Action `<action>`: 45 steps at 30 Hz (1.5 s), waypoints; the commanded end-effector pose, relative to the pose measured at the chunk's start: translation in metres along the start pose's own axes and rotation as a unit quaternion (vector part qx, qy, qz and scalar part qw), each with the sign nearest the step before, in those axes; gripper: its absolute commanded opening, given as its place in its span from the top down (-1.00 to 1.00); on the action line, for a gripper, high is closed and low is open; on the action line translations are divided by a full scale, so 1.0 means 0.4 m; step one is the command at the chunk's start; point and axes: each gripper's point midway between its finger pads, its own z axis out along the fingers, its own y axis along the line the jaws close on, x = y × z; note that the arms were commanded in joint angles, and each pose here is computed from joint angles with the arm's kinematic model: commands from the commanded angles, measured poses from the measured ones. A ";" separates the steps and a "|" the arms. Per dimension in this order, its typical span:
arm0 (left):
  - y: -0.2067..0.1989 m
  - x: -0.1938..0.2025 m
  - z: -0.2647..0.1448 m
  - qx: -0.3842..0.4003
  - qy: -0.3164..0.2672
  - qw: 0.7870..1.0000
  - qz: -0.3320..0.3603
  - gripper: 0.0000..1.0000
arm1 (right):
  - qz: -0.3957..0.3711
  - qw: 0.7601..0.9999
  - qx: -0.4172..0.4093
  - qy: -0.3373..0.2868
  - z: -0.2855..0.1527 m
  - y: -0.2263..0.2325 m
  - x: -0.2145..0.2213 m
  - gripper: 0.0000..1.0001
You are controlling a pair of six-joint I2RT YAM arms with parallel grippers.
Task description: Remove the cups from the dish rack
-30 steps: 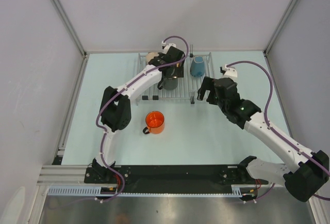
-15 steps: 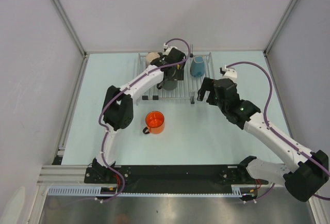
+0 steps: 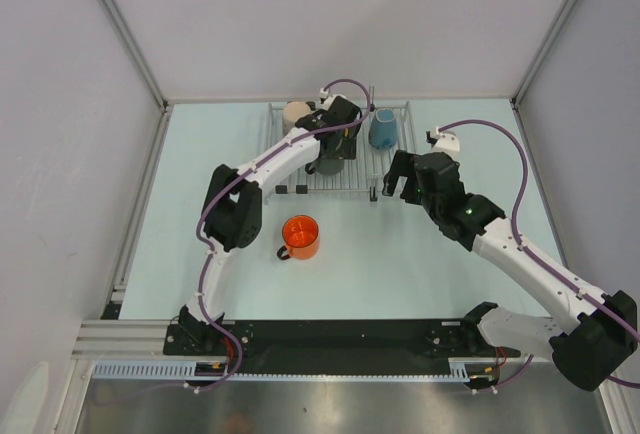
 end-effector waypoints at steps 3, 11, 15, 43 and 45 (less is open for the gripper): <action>-0.019 0.008 -0.005 0.020 0.009 1.000 0.016 1.00 | 0.007 1.000 -0.009 -0.014 -0.003 0.010 -0.018 -0.99; -0.010 -0.037 -0.073 0.031 -0.032 0.999 0.010 0.99 | 0.009 1.000 -0.009 -0.016 -0.006 0.008 -0.018 -1.00; -0.001 -0.098 -0.139 0.029 -0.073 0.997 0.011 0.99 | 0.009 1.000 -0.007 -0.020 -0.013 0.003 -0.025 -0.99; -0.008 -0.020 -0.831 0.531 -0.251 0.803 -0.097 0.99 | 0.097 0.976 -0.181 -0.073 -0.154 0.057 -0.092 -0.98; -0.006 -0.002 -0.873 0.568 -0.260 0.773 -0.109 0.99 | 0.106 0.967 -0.221 -0.068 -0.170 0.082 -0.077 -0.96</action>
